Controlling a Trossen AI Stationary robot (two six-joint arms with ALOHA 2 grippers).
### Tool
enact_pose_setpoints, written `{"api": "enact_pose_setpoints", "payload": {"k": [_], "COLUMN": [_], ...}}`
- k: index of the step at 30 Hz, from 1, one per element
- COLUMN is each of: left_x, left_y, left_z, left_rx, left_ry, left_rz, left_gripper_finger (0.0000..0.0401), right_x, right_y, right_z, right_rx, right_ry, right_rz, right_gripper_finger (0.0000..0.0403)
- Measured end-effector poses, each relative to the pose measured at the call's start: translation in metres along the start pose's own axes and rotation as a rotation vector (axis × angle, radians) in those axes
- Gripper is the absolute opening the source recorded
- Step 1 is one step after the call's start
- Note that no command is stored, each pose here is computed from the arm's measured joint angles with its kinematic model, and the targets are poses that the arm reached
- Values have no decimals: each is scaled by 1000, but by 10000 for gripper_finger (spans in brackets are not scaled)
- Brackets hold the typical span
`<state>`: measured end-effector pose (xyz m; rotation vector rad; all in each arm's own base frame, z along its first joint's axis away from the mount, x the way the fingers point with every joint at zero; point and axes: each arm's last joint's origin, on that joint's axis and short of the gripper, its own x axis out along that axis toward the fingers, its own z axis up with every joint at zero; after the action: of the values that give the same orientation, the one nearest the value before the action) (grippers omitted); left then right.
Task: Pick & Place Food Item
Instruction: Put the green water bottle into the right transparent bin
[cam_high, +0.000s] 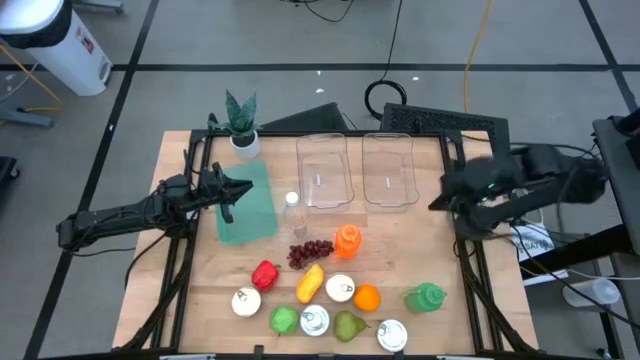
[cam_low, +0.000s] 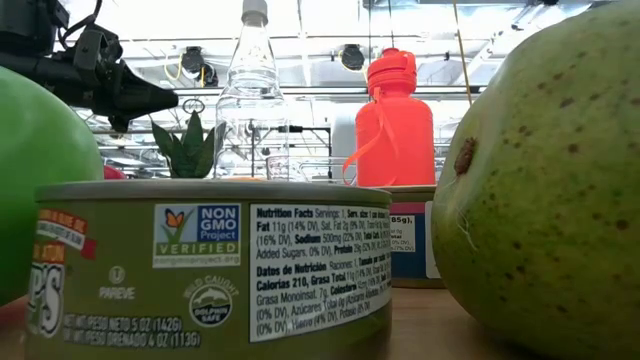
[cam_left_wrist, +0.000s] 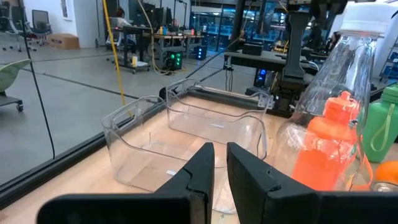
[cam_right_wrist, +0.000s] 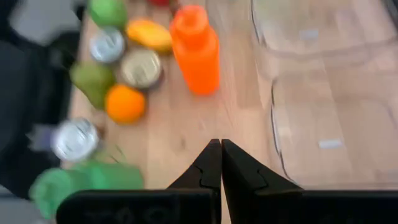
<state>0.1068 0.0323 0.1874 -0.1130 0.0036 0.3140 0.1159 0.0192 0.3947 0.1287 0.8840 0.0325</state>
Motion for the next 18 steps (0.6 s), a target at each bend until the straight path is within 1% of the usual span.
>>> {"api": "enact_pose_setpoints", "payload": {"k": [2,4,9,12,15,18], "left_x": [0,0,0,0,0,0], "left_y": [0,0,0,0,0,0], "left_z": [0,-1,-1,-1,-1,-1], "left_rx": [0,-1,-3,-3,-2,-1], "left_ry": [5,6,6,6,6,6], "left_rz": [1,0,-1,-1,-1,-1], "left_gripper_finger": [50,50,50,50,50,50], "right_x": [9,16,23,24,26,29], "right_y": [8,19,49,69,87,101], "right_z": [3,6,6,2,-3,-7], "right_rx": [-38,-90,-215,-269,-289,-254], "right_ry": [38,54,53,46,34,32], "right_rz": [-3,25,138,200,197,185], "right_gripper_finger": [1,1,0,0,0,0]}}
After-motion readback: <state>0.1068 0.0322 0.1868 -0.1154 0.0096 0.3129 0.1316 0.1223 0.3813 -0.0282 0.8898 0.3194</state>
